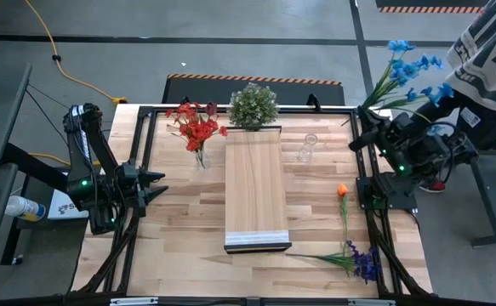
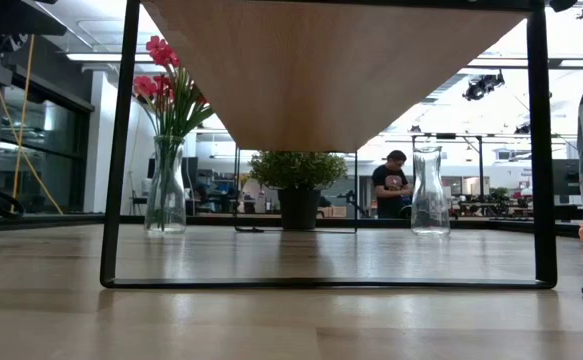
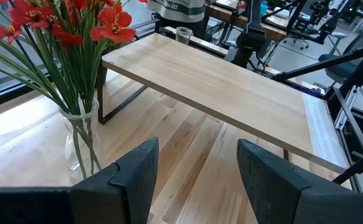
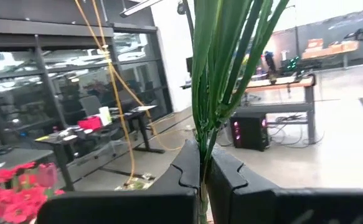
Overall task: Pick and place flowers into a vace then onto a shelf
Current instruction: Put the blue flowers into the right transparent vase
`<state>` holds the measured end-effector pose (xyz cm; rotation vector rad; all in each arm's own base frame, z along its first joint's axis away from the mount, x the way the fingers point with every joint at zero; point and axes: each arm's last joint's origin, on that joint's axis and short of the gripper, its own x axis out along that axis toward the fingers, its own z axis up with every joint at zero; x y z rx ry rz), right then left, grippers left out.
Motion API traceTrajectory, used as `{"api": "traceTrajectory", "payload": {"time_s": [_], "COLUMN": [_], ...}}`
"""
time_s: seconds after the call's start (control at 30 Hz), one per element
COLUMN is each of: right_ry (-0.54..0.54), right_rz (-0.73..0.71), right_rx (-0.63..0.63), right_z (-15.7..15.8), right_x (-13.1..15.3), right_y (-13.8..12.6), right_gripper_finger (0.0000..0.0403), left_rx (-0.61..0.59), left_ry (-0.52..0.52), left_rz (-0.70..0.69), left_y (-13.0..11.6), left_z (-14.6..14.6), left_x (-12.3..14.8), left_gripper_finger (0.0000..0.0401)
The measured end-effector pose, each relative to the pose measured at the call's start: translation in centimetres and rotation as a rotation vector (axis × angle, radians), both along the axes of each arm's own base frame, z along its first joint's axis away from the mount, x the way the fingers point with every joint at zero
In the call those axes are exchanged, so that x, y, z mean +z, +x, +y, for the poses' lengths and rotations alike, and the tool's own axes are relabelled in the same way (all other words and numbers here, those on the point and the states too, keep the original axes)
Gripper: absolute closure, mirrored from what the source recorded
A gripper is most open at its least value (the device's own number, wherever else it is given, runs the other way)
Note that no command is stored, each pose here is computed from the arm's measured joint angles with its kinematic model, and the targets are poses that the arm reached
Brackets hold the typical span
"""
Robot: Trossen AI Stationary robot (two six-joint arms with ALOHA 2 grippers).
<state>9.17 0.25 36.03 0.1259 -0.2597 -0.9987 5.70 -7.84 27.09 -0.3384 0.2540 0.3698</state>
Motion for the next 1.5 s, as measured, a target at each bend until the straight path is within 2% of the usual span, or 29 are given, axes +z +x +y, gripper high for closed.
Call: {"api": "traceTrajectory", "payload": {"time_s": [0.37,0.63,0.9,1.17,1.5], "right_ry": [-0.068,-0.050,-0.020,0.069,0.153], "right_rz": [0.005,-0.003,0.059,0.136,0.144], "right_rx": [-0.110,-0.143,-0.166,-0.177,-0.182], "right_z": [-1.7,-2.9,-3.6,-3.9,-4.0], "right_x": [-0.4,-1.4,-2.8,-5.2,-7.0], "right_y": [2.6,4.6,6.6,8.0,8.8], "right_gripper_finger": [0.0403,0.0403,0.0403,0.0403,0.0403], "left_rx": [0.000,0.000,0.000,0.000,0.000], "left_ry": [-0.001,-0.001,-0.001,-0.001,-0.001], "left_rz": [-0.001,-0.001,-0.001,-0.001,-0.001], "left_y": [0.0,0.0,0.0,0.0,0.0], "left_z": [0.0,0.0,0.0,0.0,0.0], "left_x": [0.0,0.0,0.0,0.0,0.0], "left_gripper_finger": [0.0151,0.0151,0.0151,0.0151,0.0151]}}
